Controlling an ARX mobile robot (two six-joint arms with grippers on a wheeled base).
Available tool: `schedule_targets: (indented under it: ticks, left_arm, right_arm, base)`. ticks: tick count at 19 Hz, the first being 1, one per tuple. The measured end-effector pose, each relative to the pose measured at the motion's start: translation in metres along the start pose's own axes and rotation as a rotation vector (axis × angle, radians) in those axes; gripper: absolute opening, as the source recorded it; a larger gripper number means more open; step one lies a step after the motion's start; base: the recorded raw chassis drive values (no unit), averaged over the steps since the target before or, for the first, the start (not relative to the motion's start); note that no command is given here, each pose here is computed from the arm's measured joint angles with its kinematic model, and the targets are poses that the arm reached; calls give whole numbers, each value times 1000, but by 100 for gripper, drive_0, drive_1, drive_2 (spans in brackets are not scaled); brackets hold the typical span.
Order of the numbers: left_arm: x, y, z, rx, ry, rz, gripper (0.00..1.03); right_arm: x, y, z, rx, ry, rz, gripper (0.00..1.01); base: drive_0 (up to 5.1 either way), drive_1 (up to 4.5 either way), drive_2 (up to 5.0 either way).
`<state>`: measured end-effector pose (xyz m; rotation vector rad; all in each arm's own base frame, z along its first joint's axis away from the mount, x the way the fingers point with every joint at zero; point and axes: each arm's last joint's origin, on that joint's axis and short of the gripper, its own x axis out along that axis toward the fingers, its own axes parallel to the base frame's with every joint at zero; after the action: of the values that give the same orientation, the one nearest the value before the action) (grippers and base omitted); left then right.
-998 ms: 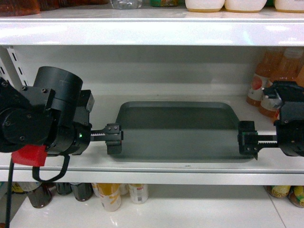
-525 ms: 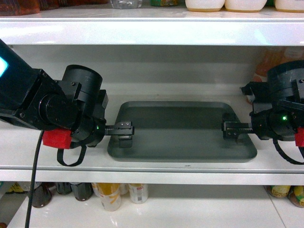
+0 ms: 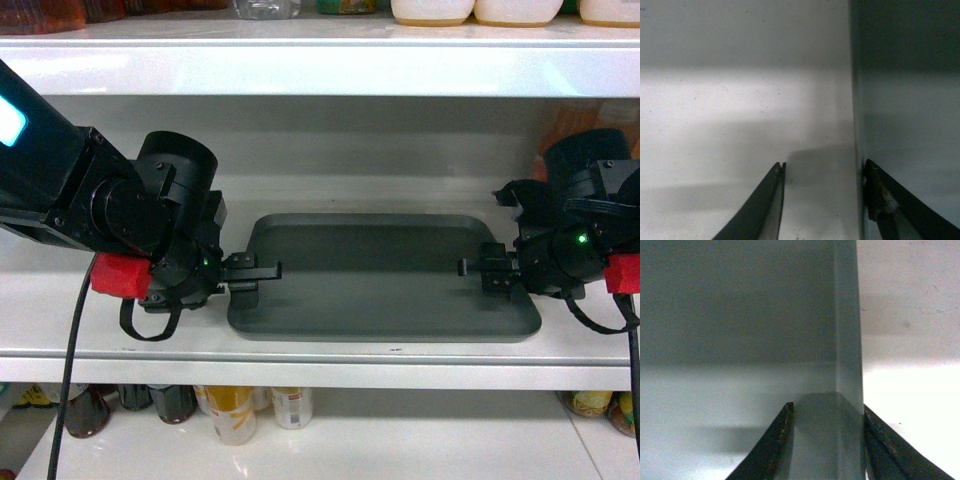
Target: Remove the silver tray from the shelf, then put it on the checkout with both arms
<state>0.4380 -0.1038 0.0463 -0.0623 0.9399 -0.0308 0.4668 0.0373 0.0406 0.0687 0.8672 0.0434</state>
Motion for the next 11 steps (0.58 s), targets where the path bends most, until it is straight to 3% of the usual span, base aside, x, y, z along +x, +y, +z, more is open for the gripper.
schedule_targets:
  ticks: [3,5,9,11]
  left_arm:
    - [1,-2,-1,-21,5,-22,22]
    - [1,-4,-6,-35,7,-27,5]
    - [-3,-3,-13,-88,-9,-48,3]
    - [-16,-3,-24,-113,-33,-48,3]
  right_arm:
    - [0,-4,-1,5,2,-13,15]
    - [0,-5,-3,9,2,-3,4]
    - [-5,-6,-10,31,-2,7,4]
    - [-17,-5,-22,48,-15,20,4]
  base:
    - [0,0,0]
    - [0,0,0]
    - [0,0,0]
    - [0,0,0]
